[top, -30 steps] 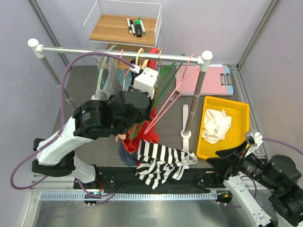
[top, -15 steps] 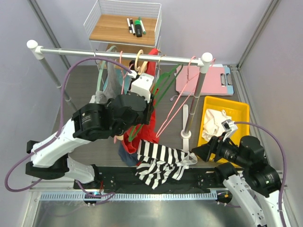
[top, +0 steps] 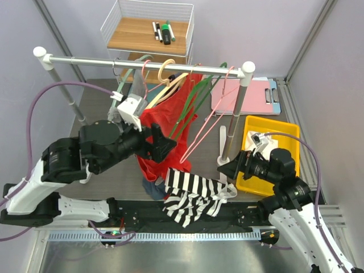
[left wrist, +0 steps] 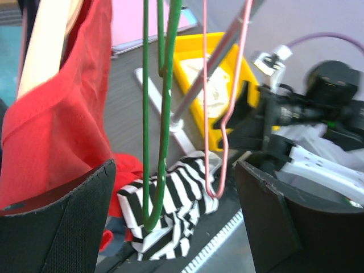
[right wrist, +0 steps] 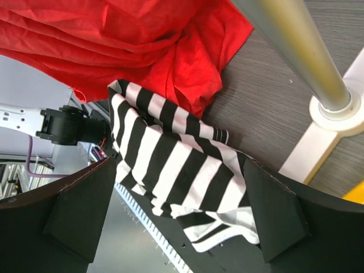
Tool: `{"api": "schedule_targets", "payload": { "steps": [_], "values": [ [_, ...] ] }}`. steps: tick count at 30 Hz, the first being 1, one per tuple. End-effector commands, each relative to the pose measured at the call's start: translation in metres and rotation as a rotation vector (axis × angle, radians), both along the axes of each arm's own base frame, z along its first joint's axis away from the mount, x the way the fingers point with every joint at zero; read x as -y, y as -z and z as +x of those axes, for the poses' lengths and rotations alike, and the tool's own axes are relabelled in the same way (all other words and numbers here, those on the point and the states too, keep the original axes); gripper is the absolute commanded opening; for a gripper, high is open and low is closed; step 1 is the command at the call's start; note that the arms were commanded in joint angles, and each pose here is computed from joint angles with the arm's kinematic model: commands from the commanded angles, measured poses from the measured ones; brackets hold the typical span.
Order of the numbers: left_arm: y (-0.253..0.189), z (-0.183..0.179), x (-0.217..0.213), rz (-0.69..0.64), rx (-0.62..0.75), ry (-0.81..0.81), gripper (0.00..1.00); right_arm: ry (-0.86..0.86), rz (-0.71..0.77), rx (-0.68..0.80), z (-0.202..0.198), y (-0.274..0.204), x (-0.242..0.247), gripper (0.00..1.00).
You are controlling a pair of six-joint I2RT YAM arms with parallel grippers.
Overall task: Remove the tank top from the hanger
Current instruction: Place the hanger at the clothesline, then pick up the tank top from the corner of the board.
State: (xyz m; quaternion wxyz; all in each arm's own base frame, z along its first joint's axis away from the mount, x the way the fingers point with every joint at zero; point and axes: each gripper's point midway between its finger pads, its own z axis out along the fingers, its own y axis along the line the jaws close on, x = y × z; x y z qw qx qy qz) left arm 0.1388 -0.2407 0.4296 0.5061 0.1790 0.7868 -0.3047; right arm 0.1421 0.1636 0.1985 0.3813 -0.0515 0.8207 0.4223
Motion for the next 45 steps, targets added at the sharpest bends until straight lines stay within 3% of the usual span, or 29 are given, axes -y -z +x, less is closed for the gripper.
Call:
{"api": "schedule_targets", "payload": {
  "steps": [1, 6, 16, 21, 27, 30, 31, 34, 37, 39, 45],
  "values": [
    [-0.024, -0.022, 0.008, -0.166, -0.009, 0.13, 0.87, -0.019, 0.056, 0.047, 0.016, -0.009, -0.014, 1.0],
    [-0.033, -0.035, 0.002, -0.228, 0.003, 0.192, 0.89, -0.053, -0.016, -0.005, 0.019, 0.017, -0.034, 1.0],
    [-0.055, -0.041, -0.047, -0.337, 0.046, 0.148, 0.89, -0.112, -0.273, 0.109, -0.004, 0.067, -0.104, 1.0],
    [-0.046, -0.042, -0.056, -0.312, 0.031, 0.132, 0.89, -0.167, -0.41, 0.236, -0.037, 0.088, -0.137, 1.0],
    [-0.039, -0.039, -0.06, -0.284, 0.036, 0.114, 0.89, -0.149, -0.554, 0.235, -0.047, 0.129, -0.147, 1.0],
    [-0.035, -0.036, -0.06, -0.273, 0.04, 0.101, 0.89, -0.125, -0.575, 0.221, -0.046, 0.138, -0.143, 0.89],
    [-0.033, -0.036, -0.059, -0.268, 0.04, 0.1, 0.89, -0.102, -0.577, 0.227, -0.042, 0.137, -0.14, 0.71],
    [-0.03, -0.035, -0.058, -0.257, 0.036, 0.098, 0.89, -0.039, -0.523, 0.245, -0.035, 0.121, -0.129, 0.28],
    [-0.029, -0.034, -0.057, -0.256, 0.038, 0.095, 0.89, 0.025, -0.45, 0.267, -0.028, 0.095, -0.112, 0.1],
    [-0.031, -0.035, -0.058, -0.259, 0.041, 0.096, 0.89, 0.07, -0.381, 0.27, -0.024, 0.071, -0.098, 0.02],
    [-0.037, -0.034, -0.062, -0.275, 0.056, 0.092, 0.89, 0.224, -0.276, 0.296, -0.009, 0.011, -0.042, 0.01]
  ]
}}
